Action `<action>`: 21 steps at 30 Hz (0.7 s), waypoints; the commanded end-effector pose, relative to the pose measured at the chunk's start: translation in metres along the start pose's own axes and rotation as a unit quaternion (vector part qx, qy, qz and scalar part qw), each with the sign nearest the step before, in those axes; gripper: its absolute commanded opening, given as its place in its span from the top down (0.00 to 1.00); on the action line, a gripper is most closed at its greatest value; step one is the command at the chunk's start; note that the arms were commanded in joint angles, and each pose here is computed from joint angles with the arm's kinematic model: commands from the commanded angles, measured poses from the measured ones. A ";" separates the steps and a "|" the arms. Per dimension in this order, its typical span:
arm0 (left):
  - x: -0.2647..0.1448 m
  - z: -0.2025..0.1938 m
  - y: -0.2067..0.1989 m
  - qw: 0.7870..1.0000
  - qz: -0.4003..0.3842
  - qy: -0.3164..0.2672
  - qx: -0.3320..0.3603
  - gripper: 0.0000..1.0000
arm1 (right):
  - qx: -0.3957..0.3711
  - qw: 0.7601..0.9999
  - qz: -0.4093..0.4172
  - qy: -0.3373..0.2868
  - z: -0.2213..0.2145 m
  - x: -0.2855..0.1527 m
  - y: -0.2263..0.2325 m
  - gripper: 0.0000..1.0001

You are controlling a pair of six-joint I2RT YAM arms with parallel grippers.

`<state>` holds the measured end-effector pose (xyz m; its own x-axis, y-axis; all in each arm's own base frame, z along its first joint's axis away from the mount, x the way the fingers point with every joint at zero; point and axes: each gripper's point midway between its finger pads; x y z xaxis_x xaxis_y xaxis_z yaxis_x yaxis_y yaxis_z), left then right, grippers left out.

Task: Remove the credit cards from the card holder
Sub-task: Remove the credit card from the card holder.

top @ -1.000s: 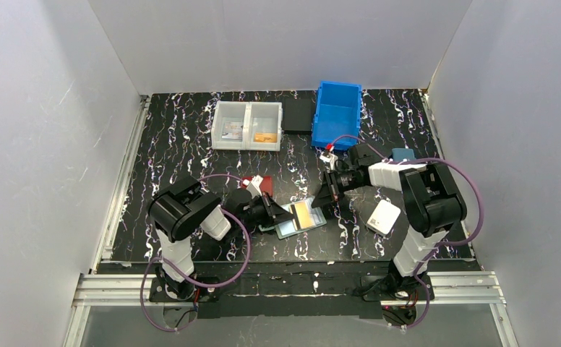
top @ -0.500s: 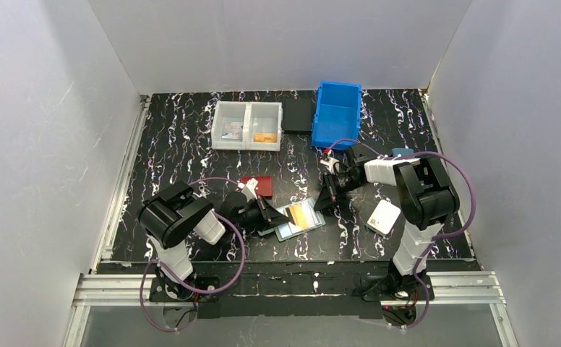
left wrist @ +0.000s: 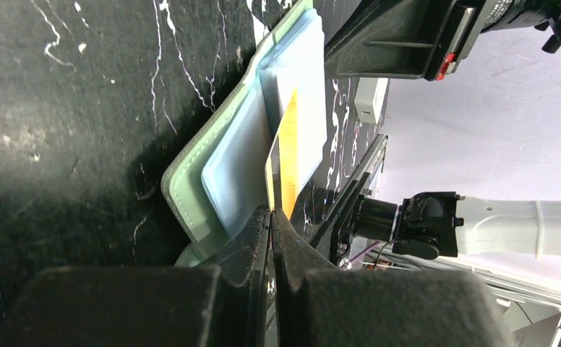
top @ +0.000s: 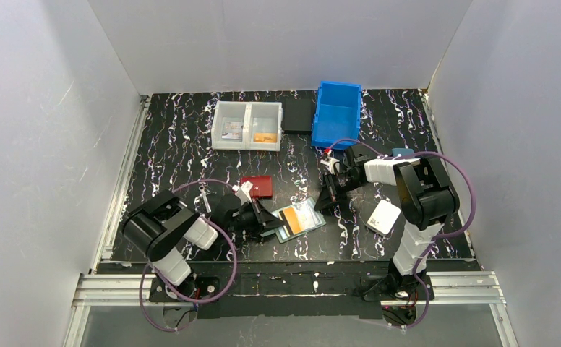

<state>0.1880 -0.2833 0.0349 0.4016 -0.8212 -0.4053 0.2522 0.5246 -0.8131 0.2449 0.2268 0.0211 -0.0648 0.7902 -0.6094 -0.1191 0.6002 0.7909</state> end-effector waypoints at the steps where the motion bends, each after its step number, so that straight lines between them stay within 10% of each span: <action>1: -0.014 -0.003 0.000 0.999 0.011 0.002 0.031 1.00 | -0.055 0.997 -0.050 -0.025 0.012 -0.007 -0.015 0.89; 15: -0.037 0.019 -0.055 0.985 -0.052 -0.007 0.164 1.00 | -0.262 0.948 0.179 -0.015 -0.021 -0.050 0.098 0.20; 21: -0.030 0.034 -0.086 0.979 -0.090 -0.004 0.181 1.00 | -0.279 0.936 0.213 0.018 -0.042 -0.041 0.112 0.08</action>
<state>0.1782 -0.2790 0.1012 0.3804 -0.8663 -0.3237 0.5261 0.4905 -0.6947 0.2205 0.2446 0.1181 -0.1415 0.9242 -0.3546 -0.5602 0.2206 0.7984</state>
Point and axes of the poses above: each gripper's point midway between its finger pads, its own x axis out along the fingers, its own y axis along the line the jaws close on, z = x × y, and after that the axes turned 14 degrees about x, right-handed
